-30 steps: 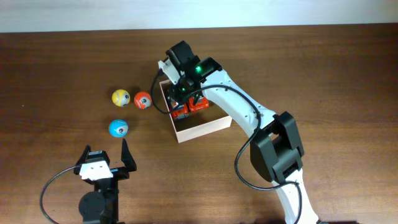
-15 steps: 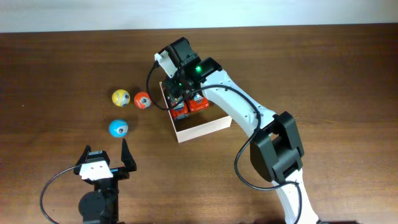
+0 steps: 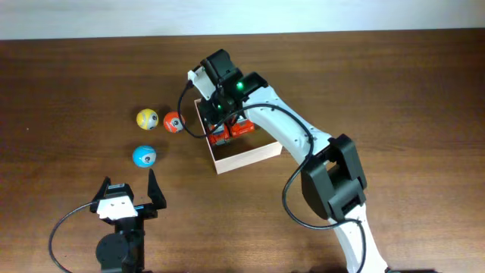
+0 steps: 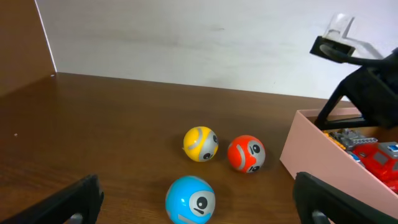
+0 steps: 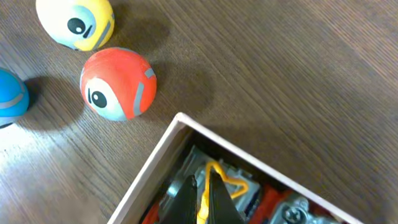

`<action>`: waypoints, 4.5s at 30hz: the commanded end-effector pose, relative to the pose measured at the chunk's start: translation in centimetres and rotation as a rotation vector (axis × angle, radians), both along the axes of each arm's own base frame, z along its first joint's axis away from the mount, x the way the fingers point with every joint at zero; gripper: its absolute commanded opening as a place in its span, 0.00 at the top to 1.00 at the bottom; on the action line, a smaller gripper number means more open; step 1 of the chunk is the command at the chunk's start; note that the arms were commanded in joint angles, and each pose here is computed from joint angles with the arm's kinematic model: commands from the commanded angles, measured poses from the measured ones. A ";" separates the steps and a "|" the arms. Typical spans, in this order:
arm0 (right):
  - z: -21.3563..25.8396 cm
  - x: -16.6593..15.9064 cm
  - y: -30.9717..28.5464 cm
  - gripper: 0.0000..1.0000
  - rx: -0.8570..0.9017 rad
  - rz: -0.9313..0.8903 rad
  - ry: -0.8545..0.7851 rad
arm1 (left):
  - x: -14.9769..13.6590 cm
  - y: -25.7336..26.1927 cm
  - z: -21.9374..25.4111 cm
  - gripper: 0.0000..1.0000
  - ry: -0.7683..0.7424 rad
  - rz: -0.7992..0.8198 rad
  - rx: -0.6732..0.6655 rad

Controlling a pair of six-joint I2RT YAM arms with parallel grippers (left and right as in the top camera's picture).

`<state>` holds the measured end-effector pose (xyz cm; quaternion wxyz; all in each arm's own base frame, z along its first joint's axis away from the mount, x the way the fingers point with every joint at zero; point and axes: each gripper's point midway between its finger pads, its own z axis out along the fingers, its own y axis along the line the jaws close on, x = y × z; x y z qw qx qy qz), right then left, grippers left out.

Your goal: Pack container

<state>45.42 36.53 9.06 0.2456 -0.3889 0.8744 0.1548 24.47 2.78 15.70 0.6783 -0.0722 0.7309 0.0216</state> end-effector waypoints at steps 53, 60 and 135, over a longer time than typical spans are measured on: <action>18.5 1.7 -5.8 0.29 0.146 -0.325 -0.280 | 0.0 -0.2 0.0 0.01 0.000 -0.013 0.012; 23.2 2.6 -18.9 0.01 0.098 -0.692 -0.311 | 0.0 -0.2 0.0 0.01 0.000 -0.013 0.012; 16.2 -2.9 -45.6 0.01 -0.064 -1.432 0.109 | 8.1 -1.9 -6.8 0.09 1.332 -0.115 -0.198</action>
